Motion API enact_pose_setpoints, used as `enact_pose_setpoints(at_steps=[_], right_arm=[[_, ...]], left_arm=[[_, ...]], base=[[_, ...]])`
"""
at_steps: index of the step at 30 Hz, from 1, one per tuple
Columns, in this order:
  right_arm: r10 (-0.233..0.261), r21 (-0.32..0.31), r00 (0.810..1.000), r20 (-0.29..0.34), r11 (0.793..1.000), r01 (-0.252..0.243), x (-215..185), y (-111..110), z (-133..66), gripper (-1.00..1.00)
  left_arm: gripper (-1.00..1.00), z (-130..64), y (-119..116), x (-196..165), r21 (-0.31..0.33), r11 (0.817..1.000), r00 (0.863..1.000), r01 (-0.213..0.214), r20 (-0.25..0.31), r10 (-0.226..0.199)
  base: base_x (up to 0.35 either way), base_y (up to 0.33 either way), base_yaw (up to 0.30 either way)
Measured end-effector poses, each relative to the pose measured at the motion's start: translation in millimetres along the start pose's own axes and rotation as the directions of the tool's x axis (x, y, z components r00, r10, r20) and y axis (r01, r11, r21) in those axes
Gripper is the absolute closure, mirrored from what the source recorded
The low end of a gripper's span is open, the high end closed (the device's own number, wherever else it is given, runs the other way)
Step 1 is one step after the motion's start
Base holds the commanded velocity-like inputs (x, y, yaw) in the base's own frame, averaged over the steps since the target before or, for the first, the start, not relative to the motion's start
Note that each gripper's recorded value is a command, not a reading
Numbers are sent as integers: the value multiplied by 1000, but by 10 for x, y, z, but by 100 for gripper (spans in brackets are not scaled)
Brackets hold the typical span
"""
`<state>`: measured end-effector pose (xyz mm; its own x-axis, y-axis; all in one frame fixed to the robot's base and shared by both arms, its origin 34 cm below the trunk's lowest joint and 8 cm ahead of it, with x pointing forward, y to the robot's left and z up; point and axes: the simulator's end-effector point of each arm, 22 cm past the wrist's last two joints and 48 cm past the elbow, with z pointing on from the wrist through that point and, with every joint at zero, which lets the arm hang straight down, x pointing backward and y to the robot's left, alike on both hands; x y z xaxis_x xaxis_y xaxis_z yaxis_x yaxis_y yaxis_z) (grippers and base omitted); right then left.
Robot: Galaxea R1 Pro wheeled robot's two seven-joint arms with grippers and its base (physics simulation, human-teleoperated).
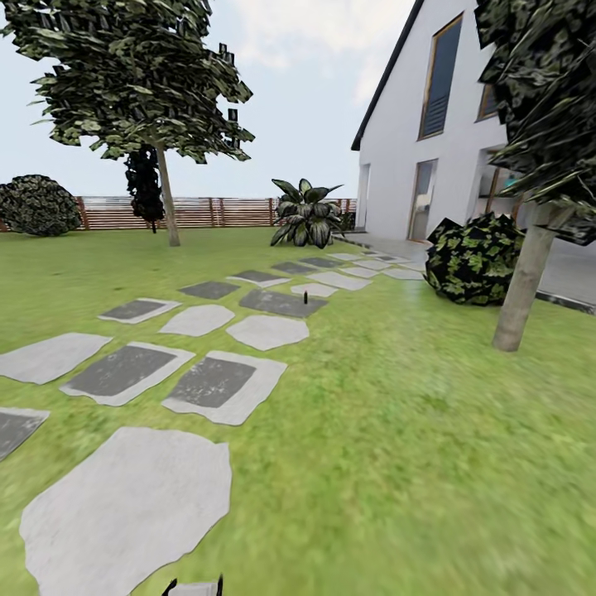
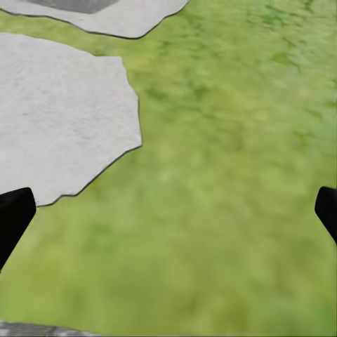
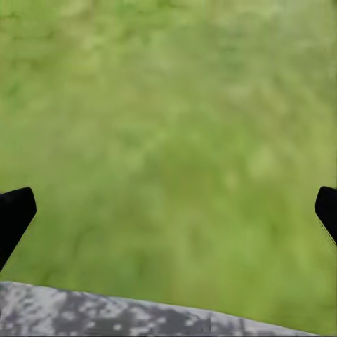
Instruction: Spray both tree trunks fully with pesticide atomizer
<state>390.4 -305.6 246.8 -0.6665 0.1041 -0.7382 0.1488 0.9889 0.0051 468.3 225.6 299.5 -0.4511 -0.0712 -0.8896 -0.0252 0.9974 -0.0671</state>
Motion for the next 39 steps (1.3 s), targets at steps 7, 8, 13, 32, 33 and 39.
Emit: enact_pose_setpoints(at_steps=[7, 8, 13, 32, 33, 39], right_arm=[[0, 0, 1000, 0, 1000, 0, -1, 3, 0, -100], [0, 0, 1000, 0, 1000, 0, -1, 4, 0, -100], [0, 0, 1000, 0, 1000, 0, -1, 3, 0, -100], [0, 0, 1000, 2, 1000, 0, -7, 4, 1, -100], [0, 0, 1000, 2, 1000, 0, -7, 4, 1, -100], [0, 0, 1000, 2, 1000, 0, -8, 0, 1, -100]], left_arm=[[-100, 0, -1, 1, 0, 1000, 1000, 0, -1, 0], [-100, 0, -1, 2, 0, 1000, 1000, 0, -1, 0], [-100, 0, 0, 0, 0, 1000, 1000, 0, 0, 0], [-100, 0, -2, 0, 0, 1000, 1000, 0, 0, 0], [-100, 0, -2, 1, 0, 1000, 1000, 0, 0, 0], [-100, 0, 0, 1, 0, 1000, 1000, 0, 0, 0]], base=[[327, 0, 0], [327, 0, 0], [327, 0, 0], [327, 0, 0], [327, 0, 0], [327, 0, 0]])
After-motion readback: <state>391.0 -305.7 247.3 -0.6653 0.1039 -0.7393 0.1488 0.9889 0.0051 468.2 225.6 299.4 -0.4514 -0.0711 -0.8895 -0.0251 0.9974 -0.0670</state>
